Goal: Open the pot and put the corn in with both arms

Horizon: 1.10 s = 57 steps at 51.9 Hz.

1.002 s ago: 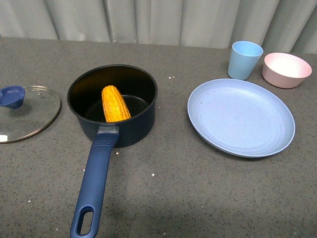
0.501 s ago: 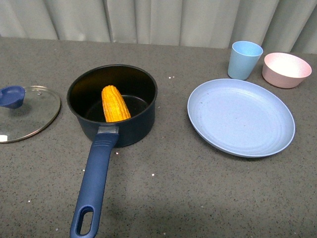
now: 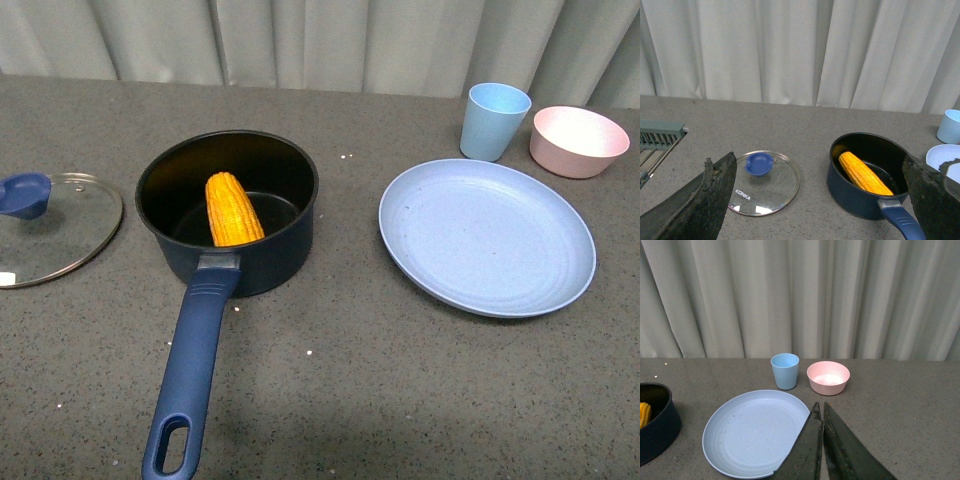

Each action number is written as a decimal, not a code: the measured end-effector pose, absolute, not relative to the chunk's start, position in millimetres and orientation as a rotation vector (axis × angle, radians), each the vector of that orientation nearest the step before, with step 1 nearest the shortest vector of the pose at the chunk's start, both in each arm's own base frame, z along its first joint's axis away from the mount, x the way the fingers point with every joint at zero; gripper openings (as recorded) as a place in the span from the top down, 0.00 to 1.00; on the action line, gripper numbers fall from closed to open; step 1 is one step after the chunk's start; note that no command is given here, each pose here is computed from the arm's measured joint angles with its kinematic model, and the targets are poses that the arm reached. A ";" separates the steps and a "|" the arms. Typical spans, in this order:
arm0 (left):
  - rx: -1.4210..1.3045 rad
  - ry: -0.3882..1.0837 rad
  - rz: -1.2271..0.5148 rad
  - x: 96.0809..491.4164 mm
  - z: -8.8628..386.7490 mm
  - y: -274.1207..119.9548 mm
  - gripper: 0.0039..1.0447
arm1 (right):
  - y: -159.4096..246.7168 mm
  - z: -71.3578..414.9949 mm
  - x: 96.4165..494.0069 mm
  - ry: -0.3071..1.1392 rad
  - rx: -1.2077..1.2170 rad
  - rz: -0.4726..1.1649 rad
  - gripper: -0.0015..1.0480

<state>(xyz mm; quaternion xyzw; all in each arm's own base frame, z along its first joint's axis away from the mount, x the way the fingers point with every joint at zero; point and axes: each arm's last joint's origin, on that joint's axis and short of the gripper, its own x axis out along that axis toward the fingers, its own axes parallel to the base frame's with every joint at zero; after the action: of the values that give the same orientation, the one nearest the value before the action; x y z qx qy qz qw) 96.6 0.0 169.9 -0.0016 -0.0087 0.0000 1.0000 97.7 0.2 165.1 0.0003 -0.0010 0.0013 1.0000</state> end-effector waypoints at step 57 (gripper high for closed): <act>-0.003 -0.017 0.000 96.6 169.9 0.0 0.06 | 0.3 165.1 97.7 -0.002 0.001 0.003 0.09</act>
<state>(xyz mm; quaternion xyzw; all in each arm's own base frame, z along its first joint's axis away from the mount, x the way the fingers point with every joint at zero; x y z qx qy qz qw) 96.6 0.0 169.9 -0.0016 -0.0087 0.0000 1.0000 97.7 0.3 165.1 0.0005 -0.0012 0.0017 1.0000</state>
